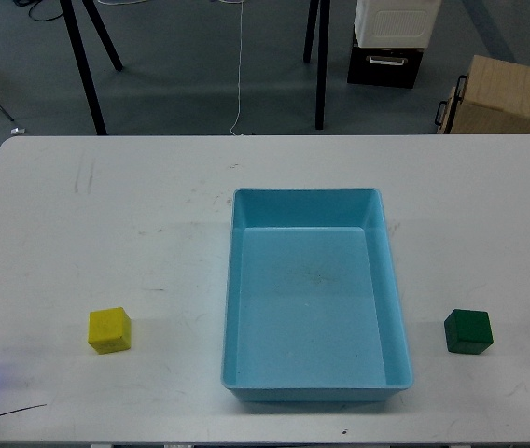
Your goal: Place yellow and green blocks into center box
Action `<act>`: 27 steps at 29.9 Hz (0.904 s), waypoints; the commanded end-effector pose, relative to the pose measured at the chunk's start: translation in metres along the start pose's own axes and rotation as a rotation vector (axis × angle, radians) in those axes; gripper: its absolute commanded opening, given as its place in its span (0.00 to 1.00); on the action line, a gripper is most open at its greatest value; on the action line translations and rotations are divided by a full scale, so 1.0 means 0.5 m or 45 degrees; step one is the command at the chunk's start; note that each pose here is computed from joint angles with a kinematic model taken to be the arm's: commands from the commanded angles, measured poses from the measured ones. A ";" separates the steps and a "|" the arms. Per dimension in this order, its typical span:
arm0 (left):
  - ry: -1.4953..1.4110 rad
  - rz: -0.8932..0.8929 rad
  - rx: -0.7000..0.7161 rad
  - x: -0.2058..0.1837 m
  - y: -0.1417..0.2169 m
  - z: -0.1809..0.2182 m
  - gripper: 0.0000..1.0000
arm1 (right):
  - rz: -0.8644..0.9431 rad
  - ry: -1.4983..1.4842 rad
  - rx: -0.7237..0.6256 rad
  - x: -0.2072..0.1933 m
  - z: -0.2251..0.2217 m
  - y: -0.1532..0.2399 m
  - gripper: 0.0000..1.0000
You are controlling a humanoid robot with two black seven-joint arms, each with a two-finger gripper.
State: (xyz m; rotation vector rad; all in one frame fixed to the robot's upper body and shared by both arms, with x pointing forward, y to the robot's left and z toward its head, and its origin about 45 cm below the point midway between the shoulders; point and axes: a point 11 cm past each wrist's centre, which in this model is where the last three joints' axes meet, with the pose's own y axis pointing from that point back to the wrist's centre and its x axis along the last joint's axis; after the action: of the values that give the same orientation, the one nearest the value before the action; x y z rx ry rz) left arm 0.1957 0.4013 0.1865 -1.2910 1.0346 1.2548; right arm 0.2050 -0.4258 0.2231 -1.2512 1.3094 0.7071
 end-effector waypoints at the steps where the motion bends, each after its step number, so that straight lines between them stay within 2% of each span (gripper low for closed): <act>1: 0.015 -0.005 -0.002 -0.003 0.005 -0.006 1.00 | -0.013 -0.020 0.009 -0.005 -0.006 -0.011 1.00; 4: 0.022 -0.005 -0.003 -0.003 0.006 -0.009 1.00 | -0.066 0.103 -0.073 -0.033 -0.033 -0.063 1.00; 9: 0.042 -0.009 -0.011 0.000 0.005 -0.015 1.00 | -0.024 0.492 -0.332 -0.083 -0.062 -0.199 1.00; 13: 0.055 -0.035 0.008 -0.006 -0.012 -0.027 1.00 | -0.119 0.847 -0.669 -0.158 -0.014 -0.281 1.00; 19: 0.076 -0.035 0.050 0.000 -0.022 -0.052 1.00 | -0.264 1.526 -1.006 -0.203 0.072 -0.328 1.00; 22: 0.077 -0.035 0.058 0.001 -0.025 -0.056 1.00 | -0.349 1.816 -1.222 -0.204 0.117 -0.323 1.00; 27: 0.072 -0.033 0.057 0.006 -0.031 -0.054 1.00 | -0.364 2.155 -1.543 -0.177 0.147 -0.300 1.00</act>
State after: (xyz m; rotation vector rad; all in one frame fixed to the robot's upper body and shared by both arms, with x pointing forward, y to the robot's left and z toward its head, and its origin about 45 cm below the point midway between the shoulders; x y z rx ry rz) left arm 0.2124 0.3761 0.1839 -1.3084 1.0786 1.1760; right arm 0.3527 -0.3819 0.3452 -3.1225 1.8774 0.0489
